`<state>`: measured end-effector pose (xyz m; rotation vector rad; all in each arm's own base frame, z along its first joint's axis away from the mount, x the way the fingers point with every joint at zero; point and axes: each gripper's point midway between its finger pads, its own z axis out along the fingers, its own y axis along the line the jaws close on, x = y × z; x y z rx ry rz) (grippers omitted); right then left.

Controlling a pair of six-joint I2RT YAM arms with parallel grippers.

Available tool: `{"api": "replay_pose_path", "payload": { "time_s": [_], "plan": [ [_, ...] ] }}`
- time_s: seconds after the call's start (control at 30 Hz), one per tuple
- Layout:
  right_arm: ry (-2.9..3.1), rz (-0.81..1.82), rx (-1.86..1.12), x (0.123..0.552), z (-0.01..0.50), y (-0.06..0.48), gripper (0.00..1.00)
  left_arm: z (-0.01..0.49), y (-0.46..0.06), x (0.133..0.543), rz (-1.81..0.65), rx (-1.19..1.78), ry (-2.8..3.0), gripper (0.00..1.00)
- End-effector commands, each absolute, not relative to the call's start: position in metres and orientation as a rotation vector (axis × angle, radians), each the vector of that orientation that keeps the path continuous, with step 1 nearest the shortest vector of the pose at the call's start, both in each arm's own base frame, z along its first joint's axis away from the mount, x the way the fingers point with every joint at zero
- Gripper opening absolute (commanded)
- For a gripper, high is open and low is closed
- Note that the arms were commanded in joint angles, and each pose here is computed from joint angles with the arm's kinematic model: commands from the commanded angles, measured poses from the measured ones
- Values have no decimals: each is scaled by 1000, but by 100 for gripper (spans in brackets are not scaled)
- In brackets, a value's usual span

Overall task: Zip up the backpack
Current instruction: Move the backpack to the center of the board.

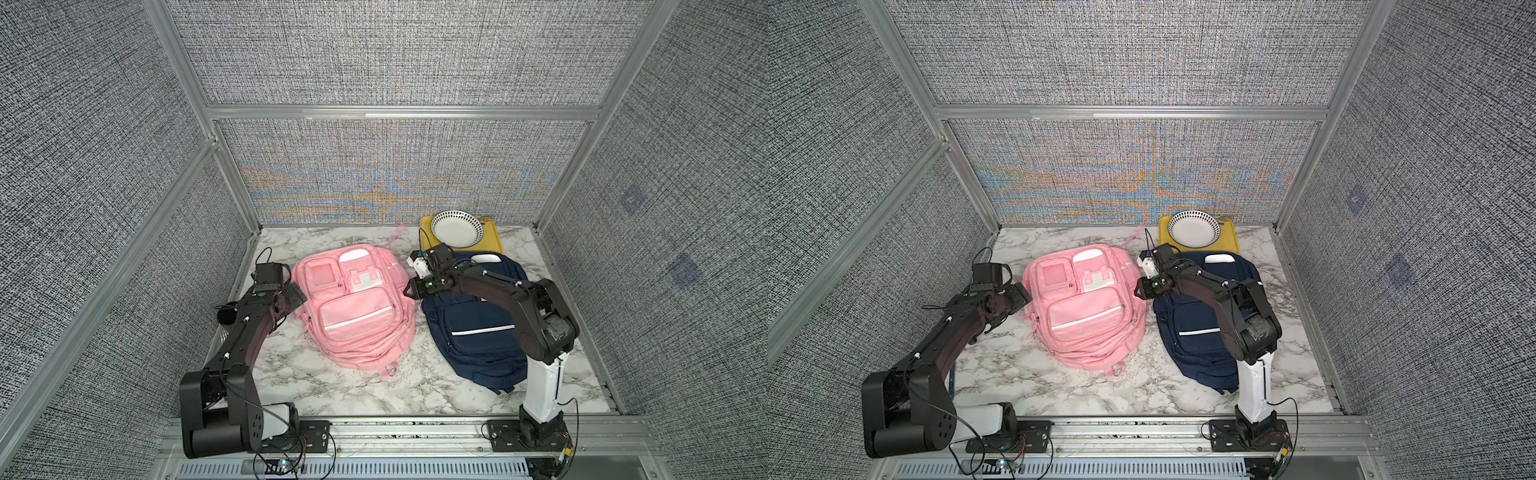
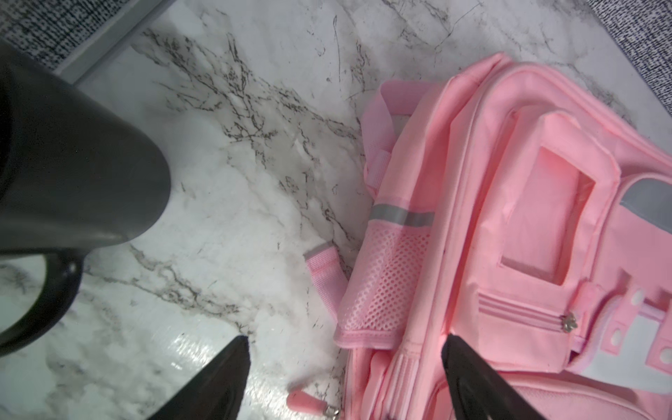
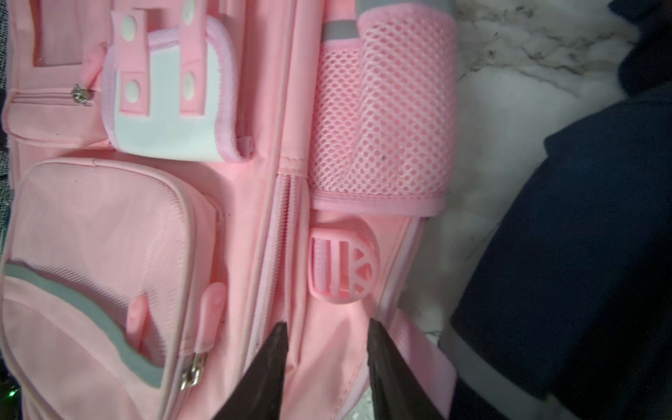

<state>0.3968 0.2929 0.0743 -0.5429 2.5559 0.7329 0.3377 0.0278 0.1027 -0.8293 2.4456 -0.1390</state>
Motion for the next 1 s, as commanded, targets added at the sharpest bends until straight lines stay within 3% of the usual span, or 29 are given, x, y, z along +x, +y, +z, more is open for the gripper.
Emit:
{"api": "replay_pose_path", "payload": {
  "time_s": [0.0,0.37,0.47,0.77,0.97],
  "plan": [
    [2530,729,-517,395,87,298,41,101,28,352,-181,-813,2417,83],
    [2515,856,-475,353,86,313,41,67,23,374,-313,-865,2382,73],
    [2538,866,-455,343,76,310,41,59,23,374,-317,-886,2380,62],
    [2556,889,-407,338,62,313,41,60,16,376,-398,-881,2333,13],
    [2557,875,-367,354,52,312,41,81,4,368,-493,-853,2292,0]
  ]
}}
